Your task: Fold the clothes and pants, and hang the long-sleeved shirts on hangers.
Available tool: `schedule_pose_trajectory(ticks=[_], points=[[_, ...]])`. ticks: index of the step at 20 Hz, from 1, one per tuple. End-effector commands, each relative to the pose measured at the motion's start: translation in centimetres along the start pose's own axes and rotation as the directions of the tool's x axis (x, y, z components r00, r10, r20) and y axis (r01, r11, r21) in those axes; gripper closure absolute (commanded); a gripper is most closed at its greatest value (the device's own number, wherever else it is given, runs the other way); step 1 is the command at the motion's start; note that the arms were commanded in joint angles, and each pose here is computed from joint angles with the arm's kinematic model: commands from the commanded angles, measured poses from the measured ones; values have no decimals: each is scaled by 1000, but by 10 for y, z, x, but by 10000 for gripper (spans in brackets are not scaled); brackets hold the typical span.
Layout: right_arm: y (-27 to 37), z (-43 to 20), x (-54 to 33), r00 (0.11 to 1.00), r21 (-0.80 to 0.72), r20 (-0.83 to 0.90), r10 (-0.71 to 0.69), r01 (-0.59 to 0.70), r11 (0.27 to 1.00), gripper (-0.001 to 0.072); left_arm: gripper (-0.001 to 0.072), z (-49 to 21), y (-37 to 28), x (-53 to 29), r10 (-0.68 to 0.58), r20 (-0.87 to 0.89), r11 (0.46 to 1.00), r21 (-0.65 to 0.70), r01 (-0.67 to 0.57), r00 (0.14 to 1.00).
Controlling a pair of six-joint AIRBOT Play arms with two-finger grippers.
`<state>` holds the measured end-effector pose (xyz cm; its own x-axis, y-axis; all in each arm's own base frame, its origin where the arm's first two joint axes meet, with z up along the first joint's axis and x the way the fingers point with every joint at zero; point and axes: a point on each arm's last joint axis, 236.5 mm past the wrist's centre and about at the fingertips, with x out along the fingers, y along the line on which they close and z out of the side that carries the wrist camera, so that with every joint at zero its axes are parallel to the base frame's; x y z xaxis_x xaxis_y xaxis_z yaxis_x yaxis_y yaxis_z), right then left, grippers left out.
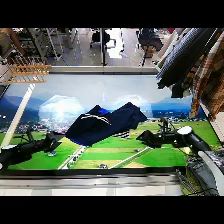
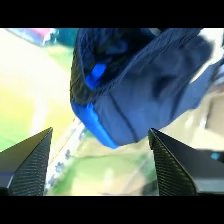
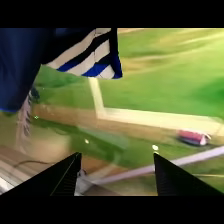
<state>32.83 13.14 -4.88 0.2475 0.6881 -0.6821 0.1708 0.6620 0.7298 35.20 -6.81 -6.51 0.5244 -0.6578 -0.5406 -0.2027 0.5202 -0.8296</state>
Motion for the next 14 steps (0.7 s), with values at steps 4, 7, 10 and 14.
schedule_pose_trajectory(ticks=[4, 7, 10, 14], points=[[-16, 12, 50, 995, 122, 97, -14, 2, 992, 215, 96, 2, 9, 35, 171, 63, 973, 144, -178, 983], [-15, 13, 72, 996, 121, 86, -8, -2, 993, 249, 116, 18, 3, 41, 188, 142, 968, 139, -208, 972], [-1, 28, 88, 996, 79, 88, 11, -18, 997, 250, 167, 32, -9, 44, 179, 188, 967, 147, -208, 966], [3, 46, 104, 996, 92, 93, 4, -13, 996, 507, 224, 37, -10, 48, 175, 206, 974, 105, -200, 963]])
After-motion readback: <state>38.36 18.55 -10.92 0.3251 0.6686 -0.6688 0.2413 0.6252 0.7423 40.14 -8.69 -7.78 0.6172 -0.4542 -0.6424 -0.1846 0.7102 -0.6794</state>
